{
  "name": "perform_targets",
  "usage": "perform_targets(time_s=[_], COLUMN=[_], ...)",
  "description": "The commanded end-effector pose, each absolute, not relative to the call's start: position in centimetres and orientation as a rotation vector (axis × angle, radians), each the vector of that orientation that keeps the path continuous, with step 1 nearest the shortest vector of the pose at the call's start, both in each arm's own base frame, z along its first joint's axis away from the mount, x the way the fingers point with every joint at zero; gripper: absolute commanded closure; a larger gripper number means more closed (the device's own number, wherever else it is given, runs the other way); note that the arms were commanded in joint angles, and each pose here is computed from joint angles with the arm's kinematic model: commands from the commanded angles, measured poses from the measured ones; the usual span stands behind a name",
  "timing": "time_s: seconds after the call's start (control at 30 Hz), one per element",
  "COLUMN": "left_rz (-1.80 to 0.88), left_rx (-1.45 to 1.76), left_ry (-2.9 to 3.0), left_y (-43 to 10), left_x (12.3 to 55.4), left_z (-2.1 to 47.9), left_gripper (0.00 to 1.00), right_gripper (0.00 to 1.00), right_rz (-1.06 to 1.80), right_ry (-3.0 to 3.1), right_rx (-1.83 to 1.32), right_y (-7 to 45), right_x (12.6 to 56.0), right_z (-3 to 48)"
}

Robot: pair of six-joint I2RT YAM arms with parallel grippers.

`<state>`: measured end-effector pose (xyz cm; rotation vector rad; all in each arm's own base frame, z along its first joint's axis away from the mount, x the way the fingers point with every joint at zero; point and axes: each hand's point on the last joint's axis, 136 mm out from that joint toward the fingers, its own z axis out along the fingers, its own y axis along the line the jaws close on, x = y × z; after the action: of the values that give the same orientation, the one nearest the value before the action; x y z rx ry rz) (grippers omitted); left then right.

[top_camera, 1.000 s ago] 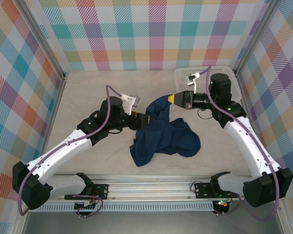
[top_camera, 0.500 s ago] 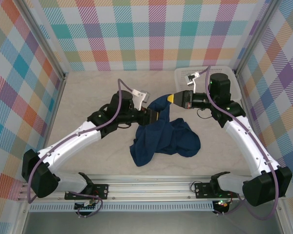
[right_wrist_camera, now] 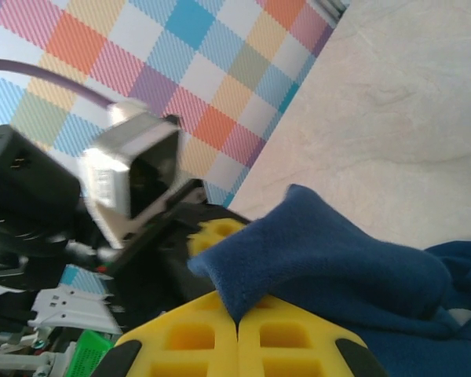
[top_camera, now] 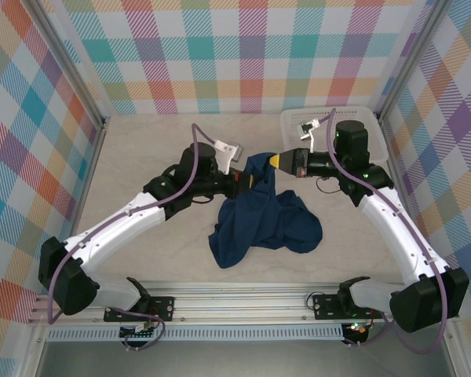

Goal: Fold the inside-out t-shirt

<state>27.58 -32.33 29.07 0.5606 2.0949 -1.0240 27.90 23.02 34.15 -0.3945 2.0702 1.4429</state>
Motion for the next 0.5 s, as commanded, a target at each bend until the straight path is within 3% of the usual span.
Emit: perform_targets(time_s=[0.0, 0.23, 0.47], left_rz=[-1.123, -1.253, -1.257], left_rx=[0.629, 0.645, 0.483], left_ry=[1.945, 1.829, 1.855], left_y=[-31.3, -29.0, -26.6], left_x=[25.1, 22.4, 24.2], left_z=[33.6, 36.6, 35.5], left_gripper=[1.0, 1.0, 1.0], right_gripper=[1.0, 1.0, 1.0], right_rz=[1.323, 1.164, 1.148], right_ry=[2.064, 2.098, 2.096], right_rx=[-0.386, -0.344, -0.397], right_y=[22.0, 20.9, 20.8], right_x=[28.5, 30.0, 29.5], right_z=[34.1, 33.6, 33.7])
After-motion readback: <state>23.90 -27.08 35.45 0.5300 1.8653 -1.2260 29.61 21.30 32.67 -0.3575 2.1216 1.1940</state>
